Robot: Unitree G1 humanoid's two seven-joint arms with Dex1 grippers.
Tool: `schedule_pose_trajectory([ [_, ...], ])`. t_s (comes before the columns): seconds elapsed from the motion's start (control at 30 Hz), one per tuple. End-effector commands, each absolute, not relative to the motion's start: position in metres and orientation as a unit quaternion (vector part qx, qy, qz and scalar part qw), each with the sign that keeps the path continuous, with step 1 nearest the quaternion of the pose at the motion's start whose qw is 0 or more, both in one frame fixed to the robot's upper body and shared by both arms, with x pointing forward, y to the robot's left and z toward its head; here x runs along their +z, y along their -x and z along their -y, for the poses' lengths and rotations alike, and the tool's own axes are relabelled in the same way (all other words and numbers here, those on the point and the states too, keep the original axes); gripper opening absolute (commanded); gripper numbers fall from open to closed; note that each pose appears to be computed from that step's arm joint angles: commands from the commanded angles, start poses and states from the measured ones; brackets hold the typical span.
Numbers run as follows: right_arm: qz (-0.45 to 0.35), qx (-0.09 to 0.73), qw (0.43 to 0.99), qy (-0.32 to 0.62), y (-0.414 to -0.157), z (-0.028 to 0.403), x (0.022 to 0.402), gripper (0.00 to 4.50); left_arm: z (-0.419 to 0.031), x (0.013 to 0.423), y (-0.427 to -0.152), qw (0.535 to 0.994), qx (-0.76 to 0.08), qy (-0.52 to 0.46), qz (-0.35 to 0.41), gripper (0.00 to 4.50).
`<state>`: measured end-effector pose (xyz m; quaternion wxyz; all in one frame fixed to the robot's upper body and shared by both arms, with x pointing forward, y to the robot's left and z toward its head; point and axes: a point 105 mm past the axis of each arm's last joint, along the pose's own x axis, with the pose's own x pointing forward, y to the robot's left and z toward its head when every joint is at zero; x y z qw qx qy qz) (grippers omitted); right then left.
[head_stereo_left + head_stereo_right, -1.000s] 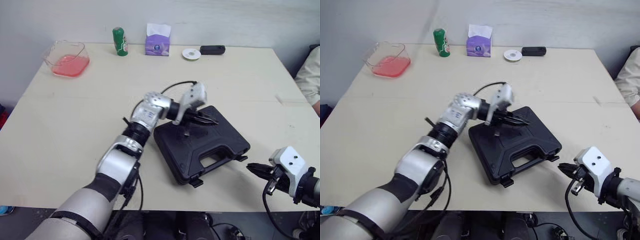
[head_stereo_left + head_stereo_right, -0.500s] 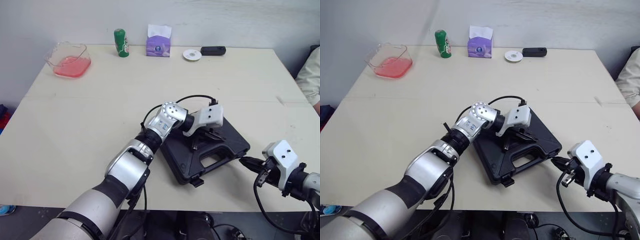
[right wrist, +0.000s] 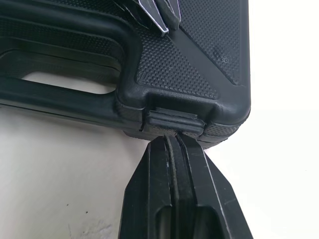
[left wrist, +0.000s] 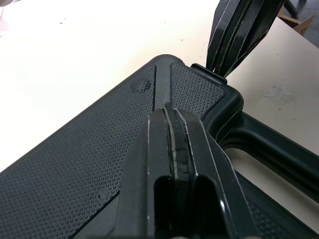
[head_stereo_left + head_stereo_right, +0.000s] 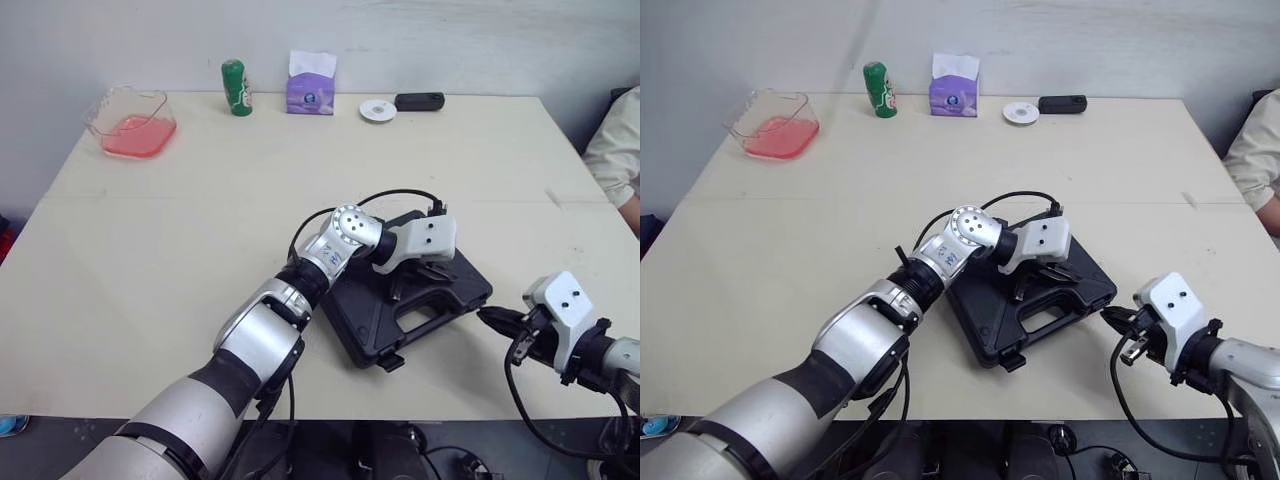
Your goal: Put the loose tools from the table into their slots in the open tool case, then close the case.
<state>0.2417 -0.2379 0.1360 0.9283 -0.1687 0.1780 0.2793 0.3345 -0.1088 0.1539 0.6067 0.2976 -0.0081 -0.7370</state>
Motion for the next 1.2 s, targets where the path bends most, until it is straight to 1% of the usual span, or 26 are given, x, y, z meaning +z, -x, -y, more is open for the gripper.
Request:
schedule_pose_trajectory([
  [0.03, -0.133, 0.290, 0.929, 0.188, -0.250, 0.227, 0.155, 0.00, 0.099, 0.110, -0.330, 0.579, -0.740, -0.335, -0.071, 0.06],
  [0.27, -0.136, 0.299, 0.926, 0.188, -0.250, 0.223, 0.153, 0.00, 0.098, 0.103, -0.330, 0.576, -0.734, -0.351, -0.077, 0.06],
  [0.57, -0.117, 0.312, 0.924, 0.187, -0.257, 0.211, 0.163, 0.00, 0.094, 0.100, -0.338, 0.592, -0.714, -0.365, -0.085, 0.06],
  [0.63, -0.129, 0.310, 0.922, 0.191, -0.255, 0.213, 0.160, 0.00, 0.094, 0.105, -0.340, 0.602, -0.711, -0.355, -0.078, 0.06],
  [0.77, -0.141, 0.331, 0.914, 0.189, -0.240, 0.211, 0.162, 0.00, 0.087, 0.130, -0.346, 0.619, -0.722, -0.304, -0.054, 0.06],
  [0.87, -0.139, 0.401, 0.892, 0.155, -0.214, 0.192, 0.169, 0.00, 0.058, 0.177, -0.342, 0.590, -0.769, -0.248, 0.000, 0.06],
  [0.97, -0.151, 0.446, 0.873, 0.129, -0.198, 0.179, 0.169, 0.00, 0.033, 0.197, -0.330, 0.562, -0.798, -0.220, 0.007, 0.06],
  [1.03, -0.171, 0.464, 0.860, 0.125, -0.191, 0.172, 0.160, 0.00, 0.011, 0.203, -0.316, 0.534, -0.818, -0.213, -0.003, 0.06],
  [1.13, -0.191, 0.479, 0.847, 0.125, -0.186, 0.164, 0.149, 0.00, -0.010, 0.205, -0.297, 0.509, -0.835, -0.206, -0.024, 0.06],
  [1.2, -0.212, 0.492, 0.836, 0.121, -0.183, 0.154, 0.133, 0.00, -0.021, 0.192, -0.286, 0.500, -0.836, -0.219, -0.050, 0.06],
])
